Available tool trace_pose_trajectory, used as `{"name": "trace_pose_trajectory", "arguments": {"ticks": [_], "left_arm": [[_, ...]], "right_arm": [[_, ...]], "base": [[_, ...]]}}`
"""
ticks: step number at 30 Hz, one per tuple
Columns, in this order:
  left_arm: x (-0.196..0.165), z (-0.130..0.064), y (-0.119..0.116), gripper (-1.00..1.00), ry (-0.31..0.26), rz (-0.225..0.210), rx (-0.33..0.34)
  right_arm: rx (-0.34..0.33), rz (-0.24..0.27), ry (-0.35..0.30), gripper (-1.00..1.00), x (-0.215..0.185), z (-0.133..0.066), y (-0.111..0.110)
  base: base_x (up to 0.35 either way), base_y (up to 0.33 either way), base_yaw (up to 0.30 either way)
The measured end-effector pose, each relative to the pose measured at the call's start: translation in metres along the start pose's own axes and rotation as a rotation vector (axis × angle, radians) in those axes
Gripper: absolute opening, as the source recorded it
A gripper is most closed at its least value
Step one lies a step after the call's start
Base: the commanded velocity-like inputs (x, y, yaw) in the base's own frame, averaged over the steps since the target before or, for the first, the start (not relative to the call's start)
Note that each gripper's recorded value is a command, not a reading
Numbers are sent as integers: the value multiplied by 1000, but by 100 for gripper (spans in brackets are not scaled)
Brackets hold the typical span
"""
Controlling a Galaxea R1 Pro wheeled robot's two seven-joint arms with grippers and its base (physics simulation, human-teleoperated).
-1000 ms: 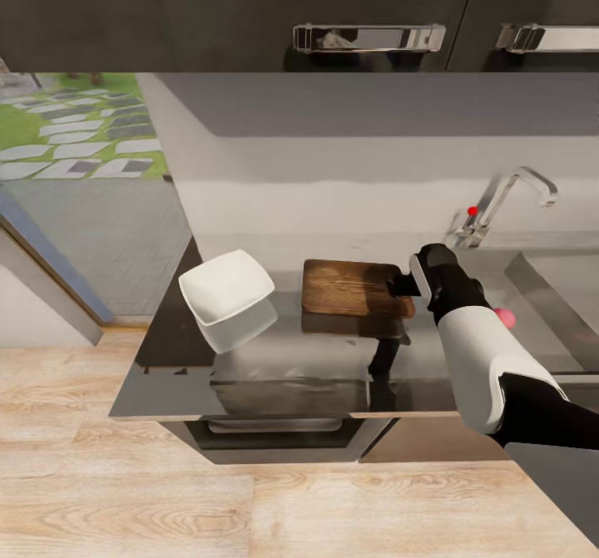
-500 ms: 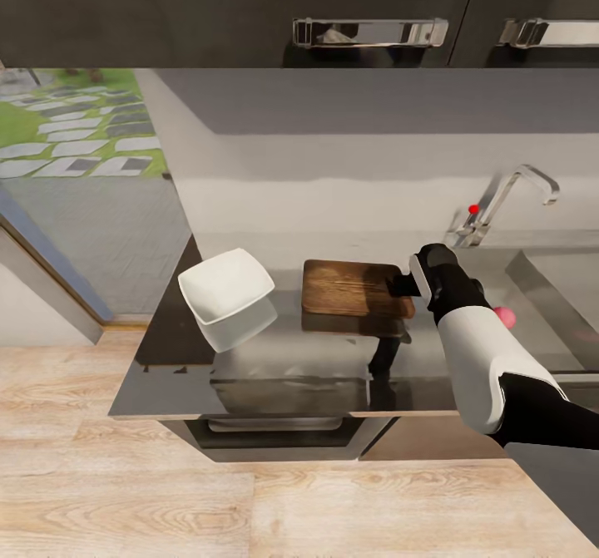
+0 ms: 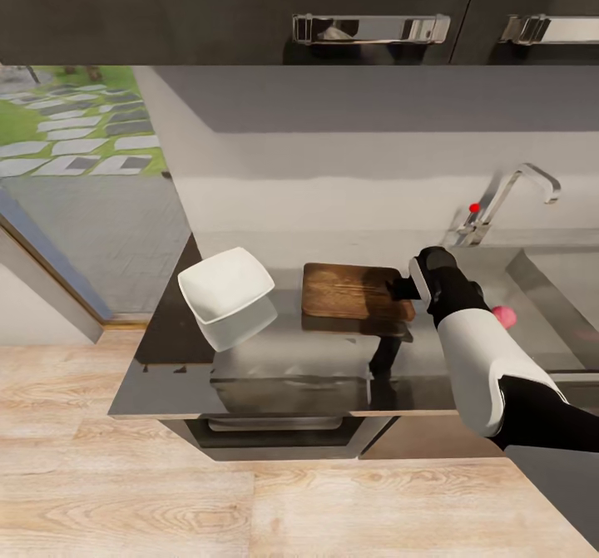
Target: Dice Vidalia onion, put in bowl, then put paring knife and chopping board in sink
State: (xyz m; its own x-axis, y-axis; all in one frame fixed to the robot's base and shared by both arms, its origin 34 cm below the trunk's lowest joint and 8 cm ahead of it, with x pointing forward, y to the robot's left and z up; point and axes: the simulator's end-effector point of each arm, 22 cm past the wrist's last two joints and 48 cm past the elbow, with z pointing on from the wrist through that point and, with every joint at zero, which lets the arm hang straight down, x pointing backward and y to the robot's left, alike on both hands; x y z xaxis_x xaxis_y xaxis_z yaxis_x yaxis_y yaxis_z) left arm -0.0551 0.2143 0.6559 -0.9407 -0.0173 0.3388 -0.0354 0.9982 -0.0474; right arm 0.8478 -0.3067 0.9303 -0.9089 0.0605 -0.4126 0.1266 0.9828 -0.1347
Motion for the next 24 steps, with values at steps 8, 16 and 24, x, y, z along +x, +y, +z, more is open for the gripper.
{"name": "trace_pose_trajectory", "arguments": {"ticks": [8, 16, 24], "left_arm": [[1, 0, 1, 100, 2, 0, -3], [0, 0, 2, 100, 2, 0, -6], [0, 0, 2, 100, 2, 0, -6]], "right_arm": [[2, -2, 4, -100, 3, 2, 0], [2, -1, 4, -100, 3, 2, 0], [1, -4, 12, -100, 6, 3, 1]], "base": [[-17, 0, 0], [-24, 0, 0], [0, 0, 0]]}}
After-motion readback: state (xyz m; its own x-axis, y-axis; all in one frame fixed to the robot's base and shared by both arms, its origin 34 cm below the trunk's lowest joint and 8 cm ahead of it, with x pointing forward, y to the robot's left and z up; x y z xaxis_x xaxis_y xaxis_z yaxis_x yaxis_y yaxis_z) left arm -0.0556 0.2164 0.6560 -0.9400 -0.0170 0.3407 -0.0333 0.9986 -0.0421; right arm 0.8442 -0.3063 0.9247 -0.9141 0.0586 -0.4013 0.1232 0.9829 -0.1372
